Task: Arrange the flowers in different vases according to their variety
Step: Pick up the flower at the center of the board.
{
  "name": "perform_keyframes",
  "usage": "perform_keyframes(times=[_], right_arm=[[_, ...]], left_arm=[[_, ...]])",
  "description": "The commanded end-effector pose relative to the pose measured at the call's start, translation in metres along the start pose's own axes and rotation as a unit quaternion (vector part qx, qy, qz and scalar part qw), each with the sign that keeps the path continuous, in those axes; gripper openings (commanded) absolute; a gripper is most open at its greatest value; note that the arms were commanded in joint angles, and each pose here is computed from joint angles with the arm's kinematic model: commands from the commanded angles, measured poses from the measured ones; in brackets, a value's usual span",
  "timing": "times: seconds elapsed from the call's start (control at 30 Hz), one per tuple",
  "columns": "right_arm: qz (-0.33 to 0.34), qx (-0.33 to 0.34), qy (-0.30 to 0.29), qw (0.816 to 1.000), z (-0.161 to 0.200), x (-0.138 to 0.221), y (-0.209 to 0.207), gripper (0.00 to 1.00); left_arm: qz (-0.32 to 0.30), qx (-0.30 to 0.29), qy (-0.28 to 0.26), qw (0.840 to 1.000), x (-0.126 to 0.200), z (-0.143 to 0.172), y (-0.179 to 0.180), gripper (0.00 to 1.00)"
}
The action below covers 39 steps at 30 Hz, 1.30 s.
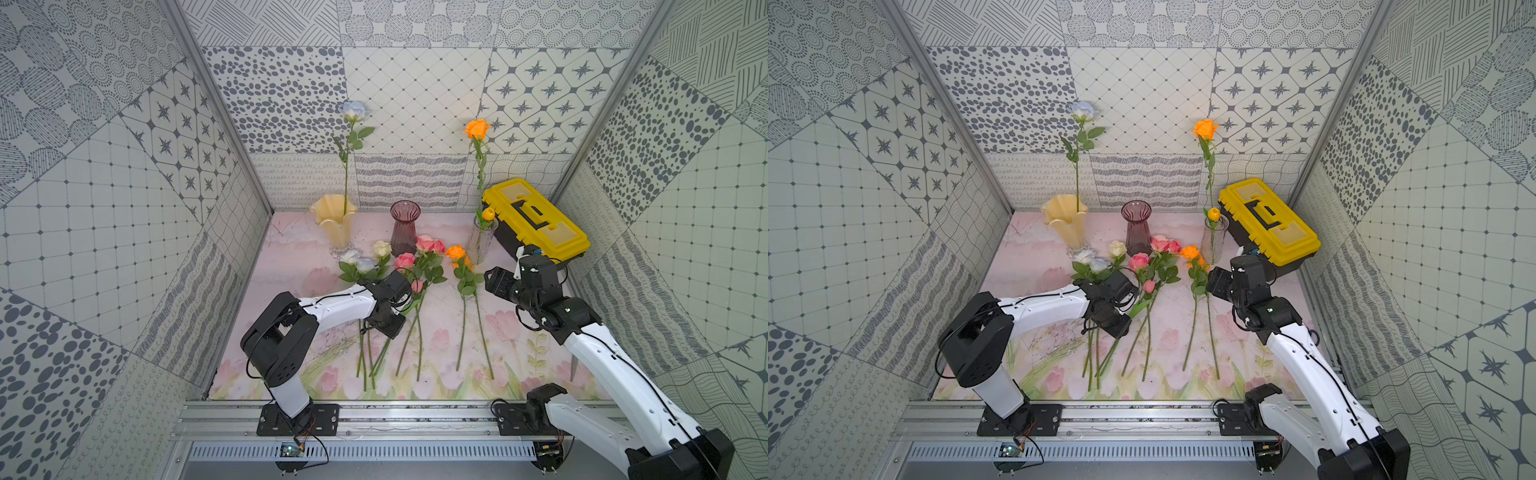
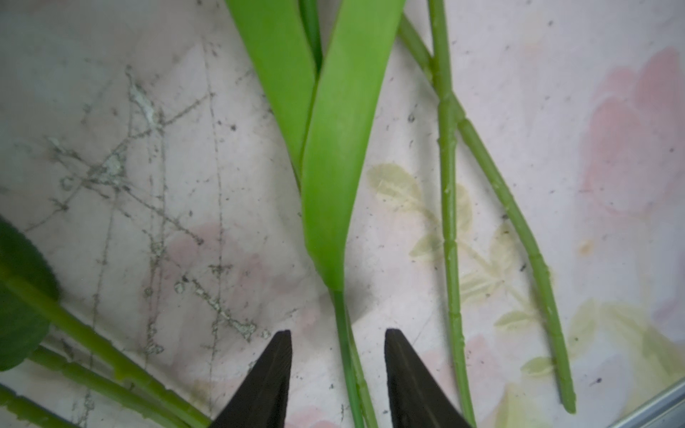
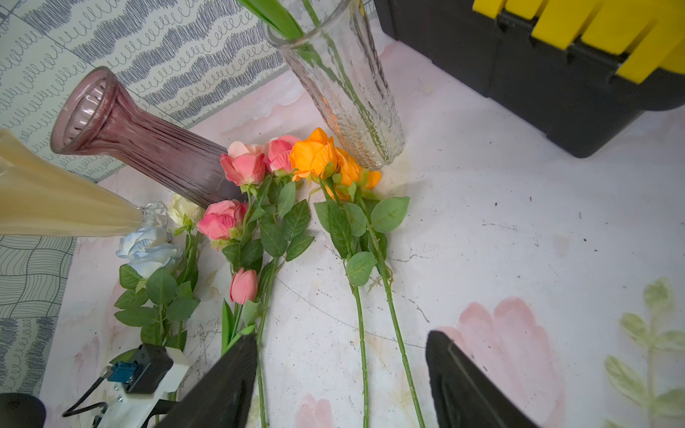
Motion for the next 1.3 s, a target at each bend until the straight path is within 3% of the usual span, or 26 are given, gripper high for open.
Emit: perform_keyframes(times=[0.0, 0.73, 1.27], right_arm=[[-0.007, -0.005, -0.009, 1.000, -0.0008, 0.0016, 0.0018, 0.76], [-0.003, -0.006, -0.017, 1.000, -0.0002, 0.0040, -0.0019, 0.74], [-0.004, -0.005, -0.016, 1.000, -0.0005, 0.0033, -0.0012, 0.74]], left_arm=[[-0.014, -0.006, 0.030, 0.999, -0.0064, 0.0075, 0.0036, 0.43], [-0.002, 0.002, 0.037, 0.999, -0.0130, 0.0085, 0.0010, 0.14], [0.002, 0.003, 0.034, 0.999, -0.0082, 0.0101, -0.0002, 0.13]])
Point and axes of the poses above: each gripper's point midway between its finger pads, its own x axis back along the fingers, its own y axis along the line the jaws close on, z = x × y, the point moved 3 cm from there along x, back along the fingers, and after that the axes turned 1 degree about x, right-handed, at the moved point
